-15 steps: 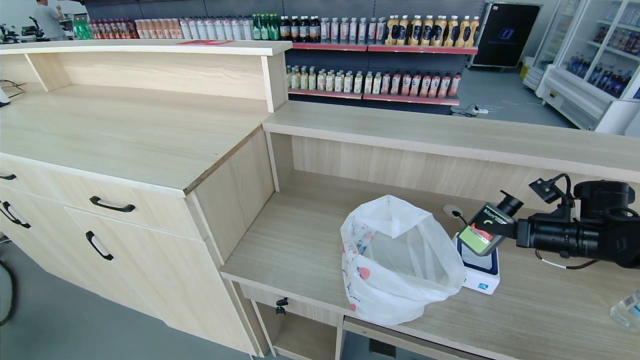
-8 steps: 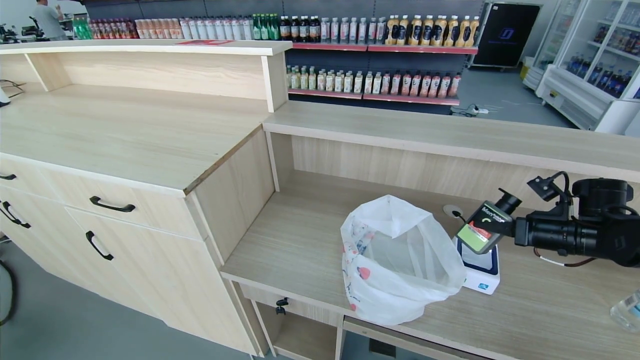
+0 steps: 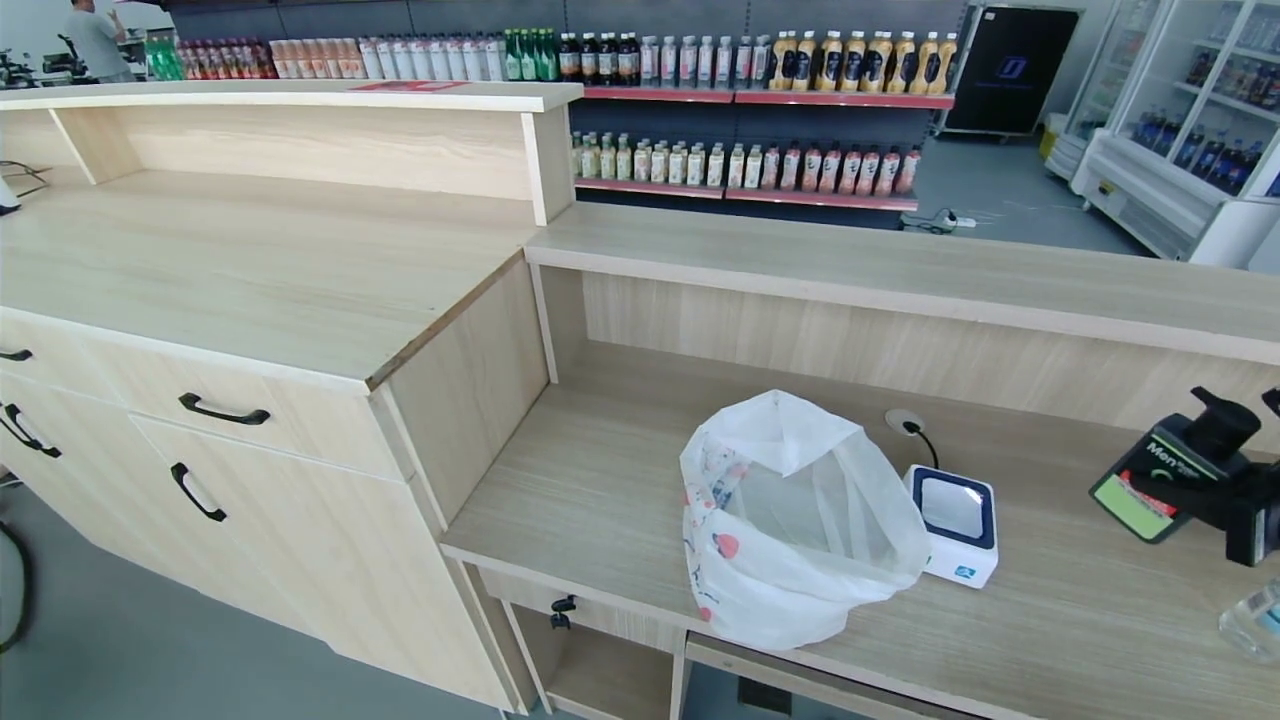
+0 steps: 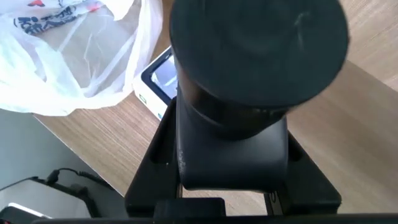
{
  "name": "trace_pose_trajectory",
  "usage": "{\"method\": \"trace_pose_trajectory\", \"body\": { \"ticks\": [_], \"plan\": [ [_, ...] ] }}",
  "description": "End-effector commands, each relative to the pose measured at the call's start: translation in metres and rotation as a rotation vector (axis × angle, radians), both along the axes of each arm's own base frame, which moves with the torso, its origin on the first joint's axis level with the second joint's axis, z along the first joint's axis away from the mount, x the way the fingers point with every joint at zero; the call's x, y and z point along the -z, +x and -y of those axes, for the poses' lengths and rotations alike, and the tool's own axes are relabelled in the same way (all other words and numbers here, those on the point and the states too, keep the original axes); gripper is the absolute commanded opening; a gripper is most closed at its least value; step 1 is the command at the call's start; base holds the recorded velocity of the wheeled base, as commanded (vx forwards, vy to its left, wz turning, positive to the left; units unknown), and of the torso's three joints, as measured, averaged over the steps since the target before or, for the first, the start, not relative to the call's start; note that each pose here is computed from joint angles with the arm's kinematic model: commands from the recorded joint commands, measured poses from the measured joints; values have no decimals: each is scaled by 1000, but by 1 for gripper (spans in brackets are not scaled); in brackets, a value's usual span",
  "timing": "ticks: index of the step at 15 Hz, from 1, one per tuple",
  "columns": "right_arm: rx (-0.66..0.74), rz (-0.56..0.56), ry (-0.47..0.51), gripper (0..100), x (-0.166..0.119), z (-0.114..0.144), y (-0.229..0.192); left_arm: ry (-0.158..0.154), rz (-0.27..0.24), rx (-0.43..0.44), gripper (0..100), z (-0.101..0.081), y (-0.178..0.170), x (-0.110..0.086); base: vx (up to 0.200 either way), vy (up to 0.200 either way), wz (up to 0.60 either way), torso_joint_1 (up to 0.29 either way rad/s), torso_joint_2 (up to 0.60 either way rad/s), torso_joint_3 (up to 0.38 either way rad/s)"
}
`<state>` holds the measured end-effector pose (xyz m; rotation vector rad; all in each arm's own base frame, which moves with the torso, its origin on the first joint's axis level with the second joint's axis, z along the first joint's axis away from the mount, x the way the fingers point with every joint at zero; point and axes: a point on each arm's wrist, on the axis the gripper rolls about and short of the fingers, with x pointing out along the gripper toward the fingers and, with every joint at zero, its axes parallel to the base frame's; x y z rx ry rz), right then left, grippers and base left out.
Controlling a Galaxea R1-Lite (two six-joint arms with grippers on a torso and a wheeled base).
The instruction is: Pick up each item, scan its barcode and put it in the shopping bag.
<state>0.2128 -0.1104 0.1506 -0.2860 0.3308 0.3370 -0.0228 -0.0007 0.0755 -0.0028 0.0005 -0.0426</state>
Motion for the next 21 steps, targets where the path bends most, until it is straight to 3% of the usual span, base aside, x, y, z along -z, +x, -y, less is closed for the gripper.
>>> {"method": "trace_pose_trajectory", "body": {
  "ticks": [1, 3, 5, 6, 7, 9, 12, 16, 19, 21],
  "plan": [
    [40, 93, -66, 0, -25, -8, -30, 0, -1, 0, 100, 0, 0, 0, 0, 0, 0, 0, 0, 0],
    [-5, 118, -64, 0, -32, -22, -30, 0, -1, 0, 100, 0, 0, 0, 0, 0, 600, 2, 5, 0],
    [19, 92, -2, 0, -38, -48, -18, 0, -1, 0, 100, 0, 0, 0, 0, 0, 600, -5, 2, 5],
    [19, 92, -2, 0, -38, -48, -18, 0, -1, 0, 100, 0, 0, 0, 0, 0, 600, 2, -2, 2],
    [42, 100, 36, 0, -44, -81, 0, 0, -1, 0, 100, 0, 0, 0, 0, 0, 600, 12, 2, 7],
    [-12, 29, 63, 0, -23, -100, 23, 0, -1, 0, 100, 0, 0, 0, 0, 0, 0, 0, 0, 0],
    [-49, -22, 9, 0, 8, -102, 49, 0, -1, 0, 100, 0, 0, 0, 0, 0, 0, 0, 0, 0],
    [-186, -42, 58, 0, 48, -90, 74, 0, -1, 0, 100, 0, 0, 0, 0, 0, 0, 0, 0, 0],
    [-244, -59, -44, 0, 78, -69, 83, 0, -1, 0, 100, 0, 0, 0, 0, 0, 0, 0, 0, 0],
    [-256, -65, -39, 0, 88, -63, 93, 0, -1, 0, 100, 0, 0, 0, 0, 0, 0, 0, 0, 0]
  ]
}}
